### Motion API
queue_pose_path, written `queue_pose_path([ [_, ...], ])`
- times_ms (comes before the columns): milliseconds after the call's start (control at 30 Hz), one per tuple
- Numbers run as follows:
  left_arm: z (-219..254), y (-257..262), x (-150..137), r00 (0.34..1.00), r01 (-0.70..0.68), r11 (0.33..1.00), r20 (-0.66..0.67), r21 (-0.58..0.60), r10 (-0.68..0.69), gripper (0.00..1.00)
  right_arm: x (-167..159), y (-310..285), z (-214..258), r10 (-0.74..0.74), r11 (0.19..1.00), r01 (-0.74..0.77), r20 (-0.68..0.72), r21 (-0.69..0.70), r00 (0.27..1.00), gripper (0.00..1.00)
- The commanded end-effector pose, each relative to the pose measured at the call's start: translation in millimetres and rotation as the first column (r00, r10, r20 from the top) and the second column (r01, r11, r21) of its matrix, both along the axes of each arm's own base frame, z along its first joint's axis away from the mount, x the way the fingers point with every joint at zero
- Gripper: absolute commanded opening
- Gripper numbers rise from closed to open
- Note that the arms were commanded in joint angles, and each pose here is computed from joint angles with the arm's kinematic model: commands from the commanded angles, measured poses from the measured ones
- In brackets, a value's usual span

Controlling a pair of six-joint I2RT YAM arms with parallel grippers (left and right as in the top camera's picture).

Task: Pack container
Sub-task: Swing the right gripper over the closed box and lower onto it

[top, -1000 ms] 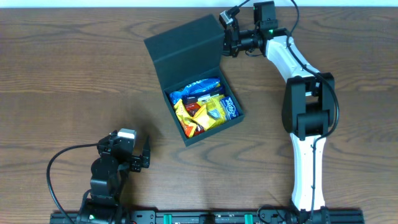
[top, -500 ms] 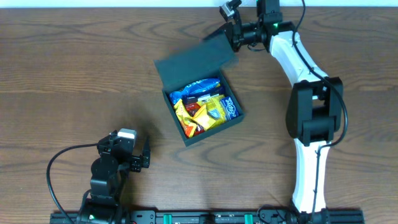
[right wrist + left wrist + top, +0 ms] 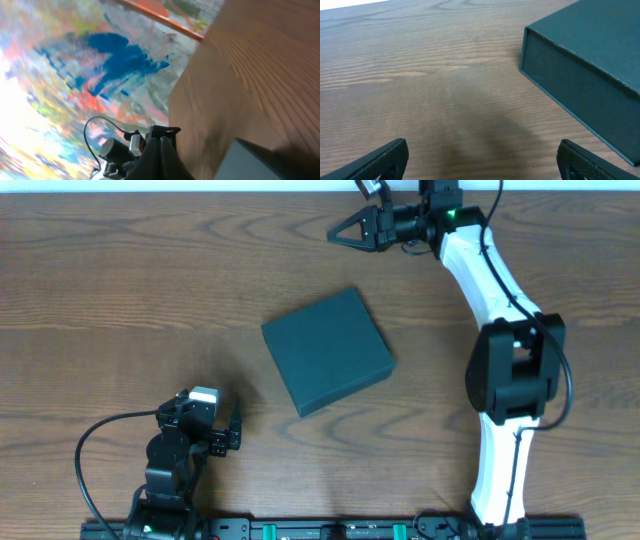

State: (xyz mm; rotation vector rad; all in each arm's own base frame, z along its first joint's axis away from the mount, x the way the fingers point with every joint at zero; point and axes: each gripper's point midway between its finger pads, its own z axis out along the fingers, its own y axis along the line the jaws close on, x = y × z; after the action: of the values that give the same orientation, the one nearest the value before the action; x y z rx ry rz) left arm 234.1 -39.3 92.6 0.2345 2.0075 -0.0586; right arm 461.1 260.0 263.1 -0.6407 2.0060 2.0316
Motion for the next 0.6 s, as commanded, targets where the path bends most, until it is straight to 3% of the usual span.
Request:
queue_pose_path([
  [0,-13.9,3.3,-2.9,1.000,-0.009,1.000,-0.027,0.019,0.009,0.95,-34.1,17.0,58.2,0.057,0.996,-0.073,0.253,0.053,0.966,0.16],
  [67,-13.9,3.3,-2.9,1.000,-0.009,1.000,-0.027,0.019,0.009,0.95,-35.1,24.0,71.4,-0.002,1.000,-0.005,0.395,0.016,0.919,0.17],
  [133,-13.9,3.3,-2.9,1.000,-0.009,1.000,-0.027,0.019,0.009,0.95,-24.0,26.6,69.1,-0.089,0.987,0.141,0.460,-0.080,0.884,0.25],
  [233,-13.9,3.3,-2.9,1.000,-0.009,1.000,-0.027,0.019,0.009,0.95,-16.4,19.5,49.4,-0.154,0.884,0.360,0.540,-0.299,0.827,0.33],
  [400,-13.9,3.3,-2.9,1.000,-0.009,1.000,-0.027,0.019,0.009,0.95,-53.0,16.5,21.2,-0.034,0.683,0.454,0.596,-0.572,0.802,0.47],
  [500,-13.9,3.3,-2.9,1.000,-0.009,1.000,-0.027,0.019,0.009,0.95,-79.8,21.0,-4.2,0.115,0.507,0.484,0.613,-0.713,0.782,0.71],
  [567,-13.9,3.3,-2.9,1.000,-0.009,1.000,-0.027,0.019,0.009,0.95,-91.9,26.5,-15.9,0.198,0.436,0.489,0.610,-0.756,0.767,0.78],
])
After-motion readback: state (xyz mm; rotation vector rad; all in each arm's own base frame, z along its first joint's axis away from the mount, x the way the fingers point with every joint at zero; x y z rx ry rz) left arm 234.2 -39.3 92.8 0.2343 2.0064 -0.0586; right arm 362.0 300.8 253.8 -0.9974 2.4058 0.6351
